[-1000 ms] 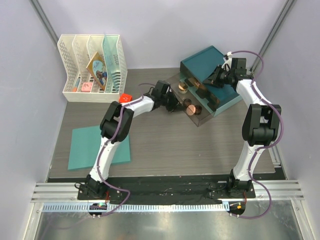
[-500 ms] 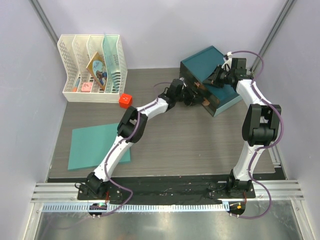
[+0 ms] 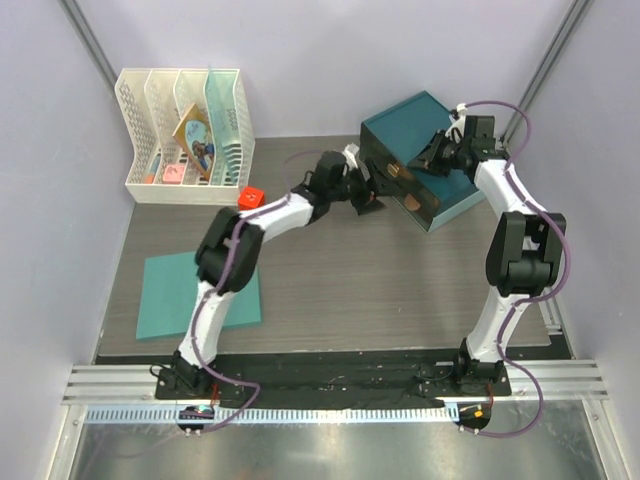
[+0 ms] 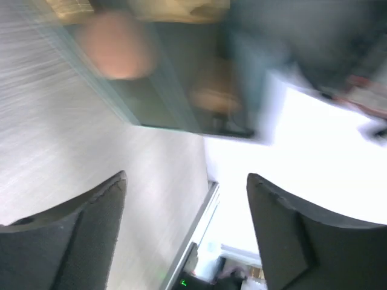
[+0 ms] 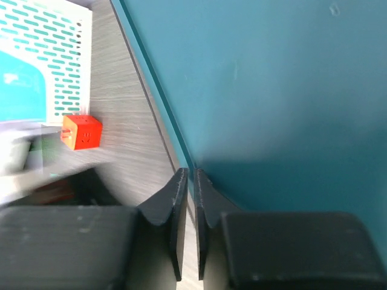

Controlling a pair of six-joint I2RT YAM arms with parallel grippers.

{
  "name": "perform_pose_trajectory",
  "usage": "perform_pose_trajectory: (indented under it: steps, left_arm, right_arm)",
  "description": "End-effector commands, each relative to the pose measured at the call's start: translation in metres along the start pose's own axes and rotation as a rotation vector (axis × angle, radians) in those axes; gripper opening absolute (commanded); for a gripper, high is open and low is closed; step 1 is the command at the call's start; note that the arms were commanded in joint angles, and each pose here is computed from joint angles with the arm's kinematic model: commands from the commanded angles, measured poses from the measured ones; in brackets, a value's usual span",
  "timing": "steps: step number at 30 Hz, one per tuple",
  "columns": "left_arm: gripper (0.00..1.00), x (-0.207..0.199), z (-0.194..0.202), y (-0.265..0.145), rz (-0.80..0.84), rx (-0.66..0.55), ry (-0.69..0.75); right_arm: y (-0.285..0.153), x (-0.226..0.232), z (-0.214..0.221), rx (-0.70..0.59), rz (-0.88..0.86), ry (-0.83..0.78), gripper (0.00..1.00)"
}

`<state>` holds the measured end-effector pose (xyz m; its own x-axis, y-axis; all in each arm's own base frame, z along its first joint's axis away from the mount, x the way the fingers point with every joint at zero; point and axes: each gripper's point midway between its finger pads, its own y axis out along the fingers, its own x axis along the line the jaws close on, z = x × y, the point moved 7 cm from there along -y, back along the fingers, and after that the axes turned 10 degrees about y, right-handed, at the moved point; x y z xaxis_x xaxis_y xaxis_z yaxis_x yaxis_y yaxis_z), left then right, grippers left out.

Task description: Organize the makeup

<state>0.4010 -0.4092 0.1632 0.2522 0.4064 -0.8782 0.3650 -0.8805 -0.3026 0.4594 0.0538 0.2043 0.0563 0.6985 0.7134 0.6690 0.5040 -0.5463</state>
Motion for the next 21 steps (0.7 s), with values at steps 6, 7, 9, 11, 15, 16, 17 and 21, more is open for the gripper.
perform_pose_trajectory:
  steps: [6, 7, 9, 11, 15, 16, 17, 21]
  left_arm:
    - [1.00, -0.113, -0.030, -0.183, -0.056, -0.094, 0.529]
    - [1.00, -0.106, -0.028, -0.193, -0.112, -0.070, 0.623]
    - [1.00, -0.092, -0.014, -0.223, -0.308, 0.002, 0.635]
    - [1.00, -0.078, 0.001, -0.248, -0.437, 0.093, 0.674]
    - [1.00, -0.061, 0.019, -0.287, -0.630, 0.154, 0.708]
    - [1.00, -0.061, 0.023, -0.295, -0.643, 0.150, 0.711]
    - [1.00, -0.053, 0.032, -0.301, -0.670, 0.186, 0.696]
    - [1.00, -0.044, 0.048, -0.315, -0.701, 0.163, 0.652]
  right_arm:
    - [-0.057, -0.002, 0.077, 0.204, 0.179, 0.059, 0.44]
    - [-0.065, 0.003, 0.077, 0.179, 0.166, 0.042, 0.45]
    - [-0.085, 0.025, 0.083, 0.128, 0.127, -0.032, 0.51]
    - [-0.113, 0.045, 0.084, 0.027, 0.118, -0.121, 0.60]
    - [-0.155, 0.075, 0.094, -0.132, 0.098, -0.285, 0.79]
    - [-0.162, 0.081, 0.095, -0.158, 0.097, -0.304, 0.82]
    - [-0.168, 0.084, 0.099, -0.165, 0.107, -0.312, 0.85]
    - [-0.189, 0.110, 0.104, -0.256, 0.122, -0.364, 0.93]
